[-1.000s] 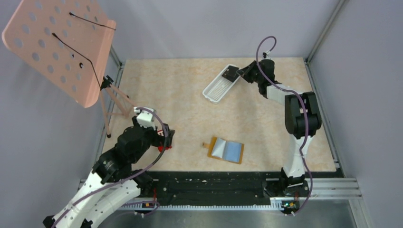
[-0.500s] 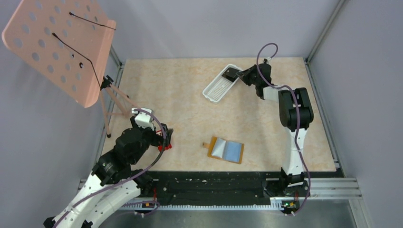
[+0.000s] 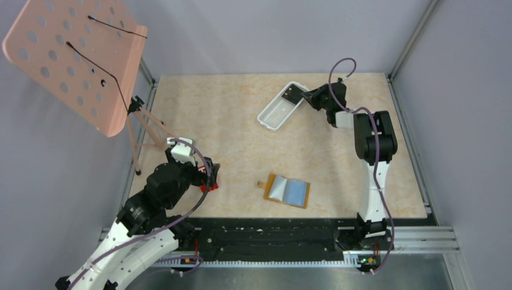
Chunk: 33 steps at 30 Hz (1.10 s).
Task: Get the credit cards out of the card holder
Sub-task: Place the credit card in the storage box.
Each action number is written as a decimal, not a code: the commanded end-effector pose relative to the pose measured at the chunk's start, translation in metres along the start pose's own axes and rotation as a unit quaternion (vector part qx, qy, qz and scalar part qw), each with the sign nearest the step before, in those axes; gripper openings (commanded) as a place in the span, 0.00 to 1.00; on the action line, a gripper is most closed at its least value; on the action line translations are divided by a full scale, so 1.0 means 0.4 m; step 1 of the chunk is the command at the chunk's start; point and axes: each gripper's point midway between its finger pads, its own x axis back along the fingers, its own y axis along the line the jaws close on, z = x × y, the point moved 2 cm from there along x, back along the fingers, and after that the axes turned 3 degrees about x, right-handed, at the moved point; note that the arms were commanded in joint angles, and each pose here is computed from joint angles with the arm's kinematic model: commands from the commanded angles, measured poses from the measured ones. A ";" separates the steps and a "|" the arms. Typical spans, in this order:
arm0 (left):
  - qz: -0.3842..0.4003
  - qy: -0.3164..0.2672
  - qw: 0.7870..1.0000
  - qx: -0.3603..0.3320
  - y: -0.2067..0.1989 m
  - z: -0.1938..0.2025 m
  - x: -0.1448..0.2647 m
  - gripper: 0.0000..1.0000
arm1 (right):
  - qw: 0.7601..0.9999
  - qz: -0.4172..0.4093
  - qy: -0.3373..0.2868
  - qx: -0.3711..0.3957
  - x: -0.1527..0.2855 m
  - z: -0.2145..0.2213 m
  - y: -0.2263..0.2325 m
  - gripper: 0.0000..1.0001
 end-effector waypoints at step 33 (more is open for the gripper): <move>0.008 -0.036 0.999 0.007 -0.002 -0.034 0.011 0.94 | 0.715 -0.115 0.098 0.682 -0.010 0.102 0.213 0.00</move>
